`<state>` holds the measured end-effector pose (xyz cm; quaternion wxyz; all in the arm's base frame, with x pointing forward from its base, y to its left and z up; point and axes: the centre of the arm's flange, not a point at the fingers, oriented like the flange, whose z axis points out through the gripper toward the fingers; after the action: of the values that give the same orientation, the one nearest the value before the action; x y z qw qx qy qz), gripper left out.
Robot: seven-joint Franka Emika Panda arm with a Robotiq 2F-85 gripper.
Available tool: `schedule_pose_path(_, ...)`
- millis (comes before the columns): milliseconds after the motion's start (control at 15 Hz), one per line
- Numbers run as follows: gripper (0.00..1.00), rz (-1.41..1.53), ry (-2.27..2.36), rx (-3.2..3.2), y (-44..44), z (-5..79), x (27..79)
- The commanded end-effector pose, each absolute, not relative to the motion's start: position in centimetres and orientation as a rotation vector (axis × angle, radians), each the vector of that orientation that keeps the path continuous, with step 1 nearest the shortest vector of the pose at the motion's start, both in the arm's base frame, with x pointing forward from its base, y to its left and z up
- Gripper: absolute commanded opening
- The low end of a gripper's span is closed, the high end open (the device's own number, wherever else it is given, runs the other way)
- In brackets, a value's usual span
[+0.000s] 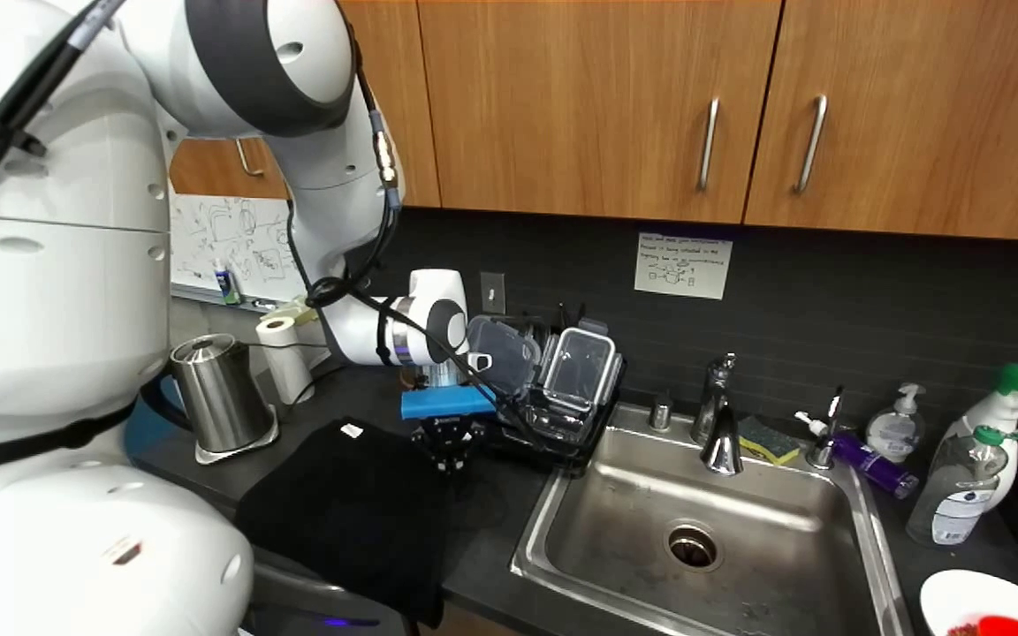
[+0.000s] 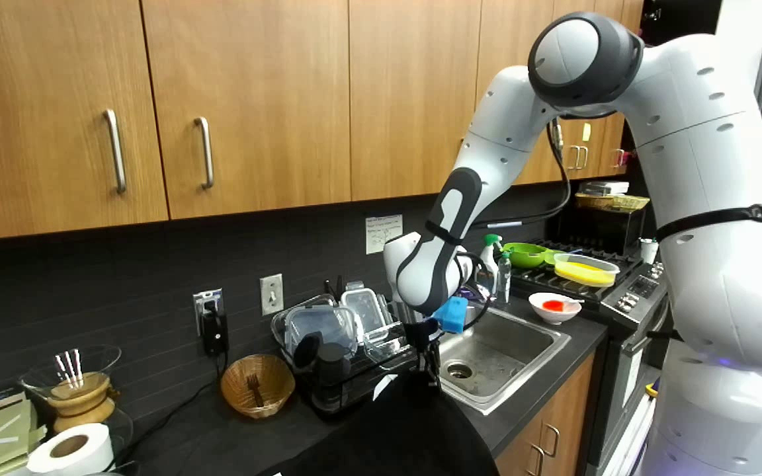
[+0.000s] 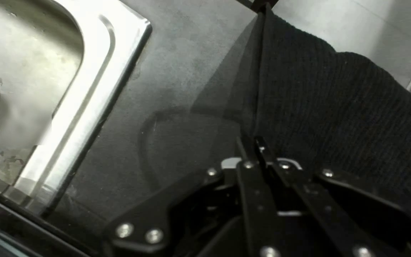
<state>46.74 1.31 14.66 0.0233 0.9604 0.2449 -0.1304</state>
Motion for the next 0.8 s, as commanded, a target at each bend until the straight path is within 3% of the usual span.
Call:
schedule_pose_path(0, 0.01, -0.377, 0.744, 2.999, 1.1, 16.1, 45.9)
schedule_pose_path(733, 0.01, -0.333, 0.688, 3.035, 0.4, 17.8, 45.3)
